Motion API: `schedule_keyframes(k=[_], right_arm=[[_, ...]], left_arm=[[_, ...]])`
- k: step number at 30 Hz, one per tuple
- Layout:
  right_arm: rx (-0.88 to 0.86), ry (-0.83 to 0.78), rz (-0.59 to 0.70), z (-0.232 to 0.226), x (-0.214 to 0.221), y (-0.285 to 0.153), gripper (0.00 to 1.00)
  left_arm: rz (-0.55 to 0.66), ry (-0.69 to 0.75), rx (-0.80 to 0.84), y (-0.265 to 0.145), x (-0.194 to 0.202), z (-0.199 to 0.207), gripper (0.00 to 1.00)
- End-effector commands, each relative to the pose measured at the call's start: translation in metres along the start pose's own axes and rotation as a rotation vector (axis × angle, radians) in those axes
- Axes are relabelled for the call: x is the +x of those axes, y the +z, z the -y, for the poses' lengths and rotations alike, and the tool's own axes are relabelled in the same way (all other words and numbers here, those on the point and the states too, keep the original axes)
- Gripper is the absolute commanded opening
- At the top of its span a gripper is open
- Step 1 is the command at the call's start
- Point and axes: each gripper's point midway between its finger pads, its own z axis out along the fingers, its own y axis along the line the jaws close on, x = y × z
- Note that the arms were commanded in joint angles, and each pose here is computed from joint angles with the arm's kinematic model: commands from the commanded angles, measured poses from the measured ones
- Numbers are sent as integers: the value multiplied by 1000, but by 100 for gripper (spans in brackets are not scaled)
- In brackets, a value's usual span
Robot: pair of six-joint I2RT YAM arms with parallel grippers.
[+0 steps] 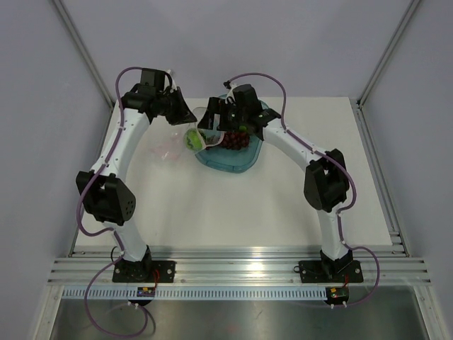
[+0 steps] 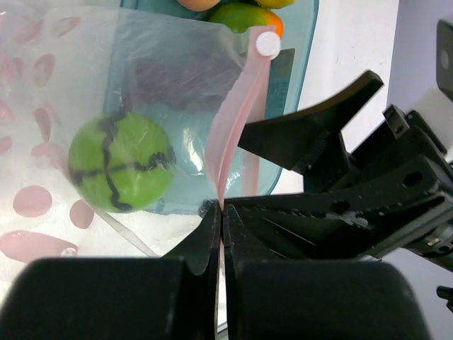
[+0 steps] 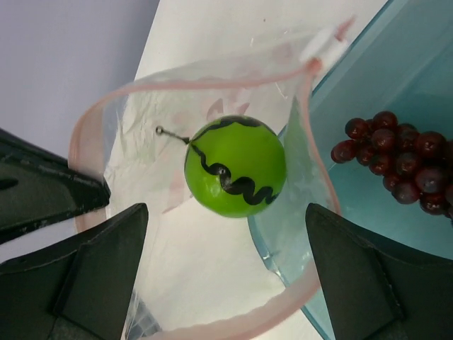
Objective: Place the food in the zip-top bag and seal the zipper
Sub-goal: Place the fake fruit in the zipper food storage bag, then pick up the fake fruit from the bin.
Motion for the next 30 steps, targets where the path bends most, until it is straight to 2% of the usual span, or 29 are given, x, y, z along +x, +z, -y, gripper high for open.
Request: schedule_keyframes(k=[1,4,6,8,12,16,20,26,30], right_arm=[[-15,-96,97,-39,-37,-44,99],[114,-99,153,-14,-49,-56,96],[243,-43,190,24,-62,-68,87],[385,-42,213,61,-71,-74,83],[596,-81,169,126,-76,-72,82],[745,-143,162,167,-91,-68,84],[777,-227,172,185,-112,-59,89],[756,-353,110,207,-102,-31,93],[739,-478,153,210,-115,-22,96]], left_arm=[[61,12,44,-7,-19,6,0],[80,17,27,-14,-23,1,0],[91,24,5,-17,-25,-6,0],[106,24,-22,-22,-28,-13,0],[138,4,-54,-34,-40,-32,0],[143,-16,1,-43,-47,-27,0],[149,-9,22,-49,-47,-20,0],[157,1,18,-52,-49,-21,0],[149,1,25,-52,-48,-20,0]])
